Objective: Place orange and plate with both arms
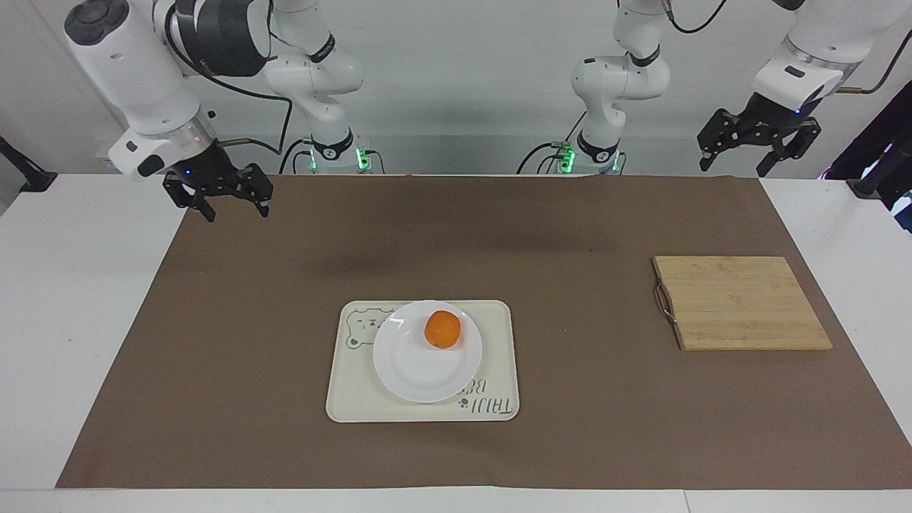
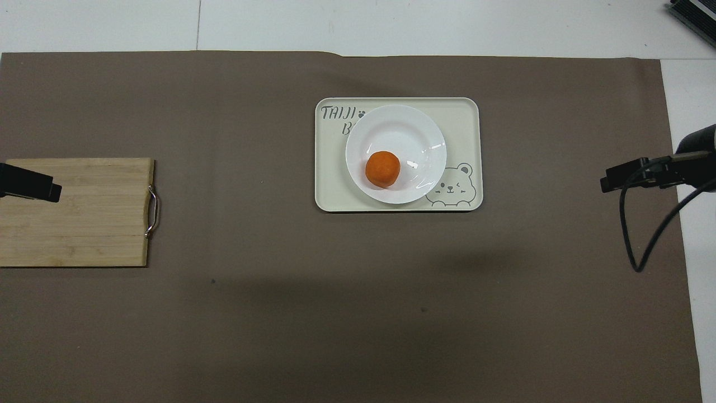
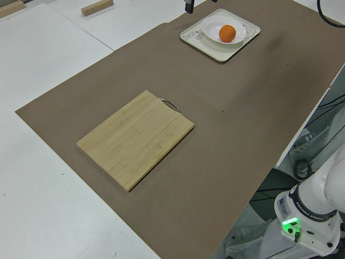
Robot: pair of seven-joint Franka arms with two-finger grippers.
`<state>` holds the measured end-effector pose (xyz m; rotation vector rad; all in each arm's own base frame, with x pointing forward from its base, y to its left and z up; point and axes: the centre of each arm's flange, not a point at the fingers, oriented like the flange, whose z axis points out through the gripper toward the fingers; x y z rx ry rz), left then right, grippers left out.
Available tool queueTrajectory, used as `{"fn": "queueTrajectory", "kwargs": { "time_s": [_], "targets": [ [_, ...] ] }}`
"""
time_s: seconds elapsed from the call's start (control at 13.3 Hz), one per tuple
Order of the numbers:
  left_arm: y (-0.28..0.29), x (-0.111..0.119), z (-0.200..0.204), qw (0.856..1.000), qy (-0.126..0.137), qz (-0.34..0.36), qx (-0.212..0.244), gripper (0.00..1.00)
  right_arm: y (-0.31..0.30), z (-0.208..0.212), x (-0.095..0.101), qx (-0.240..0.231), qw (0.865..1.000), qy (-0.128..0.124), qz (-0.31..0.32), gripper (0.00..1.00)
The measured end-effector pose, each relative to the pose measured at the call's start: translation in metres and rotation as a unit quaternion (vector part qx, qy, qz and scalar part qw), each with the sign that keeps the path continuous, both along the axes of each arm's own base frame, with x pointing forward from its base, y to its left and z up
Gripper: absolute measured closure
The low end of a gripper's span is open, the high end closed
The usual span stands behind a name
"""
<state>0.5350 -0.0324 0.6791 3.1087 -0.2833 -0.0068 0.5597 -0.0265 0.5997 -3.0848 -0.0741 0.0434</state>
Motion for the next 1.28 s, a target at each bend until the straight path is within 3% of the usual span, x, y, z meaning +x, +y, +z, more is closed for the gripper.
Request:
{"fn": "queueTrajectory", "kwargs": {
  "time_s": [0.45, 1.28],
  "targets": [
    [0.000, 0.000, 0.000, 1.000, 0.000, 0.000, 0.000, 0.00, -0.007, 0.048, -0.049, 0.008, 1.000, 0.015, -0.026, 0.00],
    [0.000, 0.000, 0.000, 1.000, 0.000, 0.000, 0.000, 0.00, -0.003, 0.073, -0.058, -0.019, 1.000, 0.004, -0.018, 0.00]
  ]
}}
